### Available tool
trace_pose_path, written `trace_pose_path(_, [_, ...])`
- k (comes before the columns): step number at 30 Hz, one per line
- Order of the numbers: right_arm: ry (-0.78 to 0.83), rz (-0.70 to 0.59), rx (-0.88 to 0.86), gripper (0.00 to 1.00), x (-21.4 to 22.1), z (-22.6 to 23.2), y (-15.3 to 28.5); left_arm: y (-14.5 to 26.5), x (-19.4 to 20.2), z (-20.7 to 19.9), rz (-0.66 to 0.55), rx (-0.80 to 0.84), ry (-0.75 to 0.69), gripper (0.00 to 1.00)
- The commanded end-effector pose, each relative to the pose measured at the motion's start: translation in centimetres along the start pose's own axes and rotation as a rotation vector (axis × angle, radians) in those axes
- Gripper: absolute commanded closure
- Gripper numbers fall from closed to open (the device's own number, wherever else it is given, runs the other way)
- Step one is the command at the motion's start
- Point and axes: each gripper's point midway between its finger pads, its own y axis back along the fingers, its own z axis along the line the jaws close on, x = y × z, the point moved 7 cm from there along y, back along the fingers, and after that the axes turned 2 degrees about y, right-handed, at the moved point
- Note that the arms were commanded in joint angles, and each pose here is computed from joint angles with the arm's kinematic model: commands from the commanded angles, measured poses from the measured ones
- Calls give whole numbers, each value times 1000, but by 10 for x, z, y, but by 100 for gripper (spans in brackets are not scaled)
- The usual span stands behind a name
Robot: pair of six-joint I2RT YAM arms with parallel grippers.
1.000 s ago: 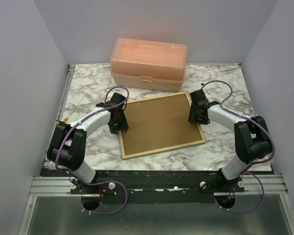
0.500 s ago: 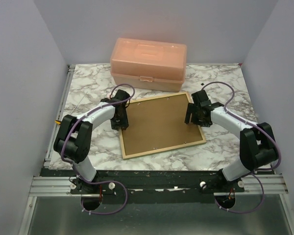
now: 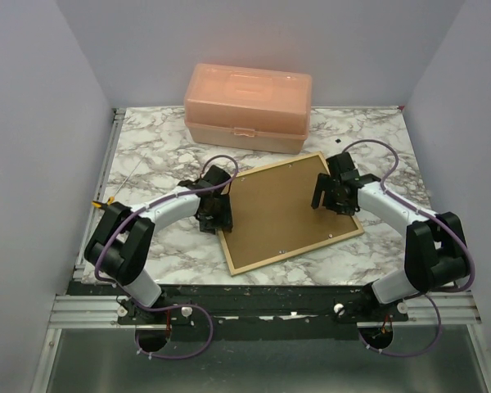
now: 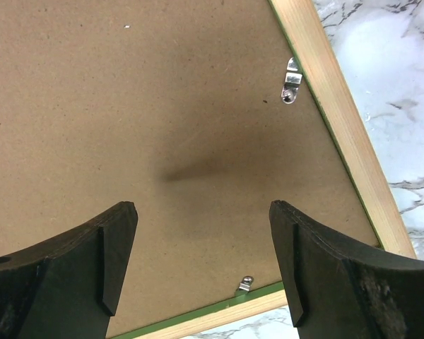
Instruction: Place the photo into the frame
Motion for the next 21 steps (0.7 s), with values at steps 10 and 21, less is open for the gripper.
trace_pose_path(10, [-14, 76, -45, 17, 20, -1, -2, -2, -32, 6, -98, -7, 113, 54])
trace_pose_path(21, [-15, 52, -34, 17, 14, -1, 3, -22, -28, 14, -49, -61, 78, 91])
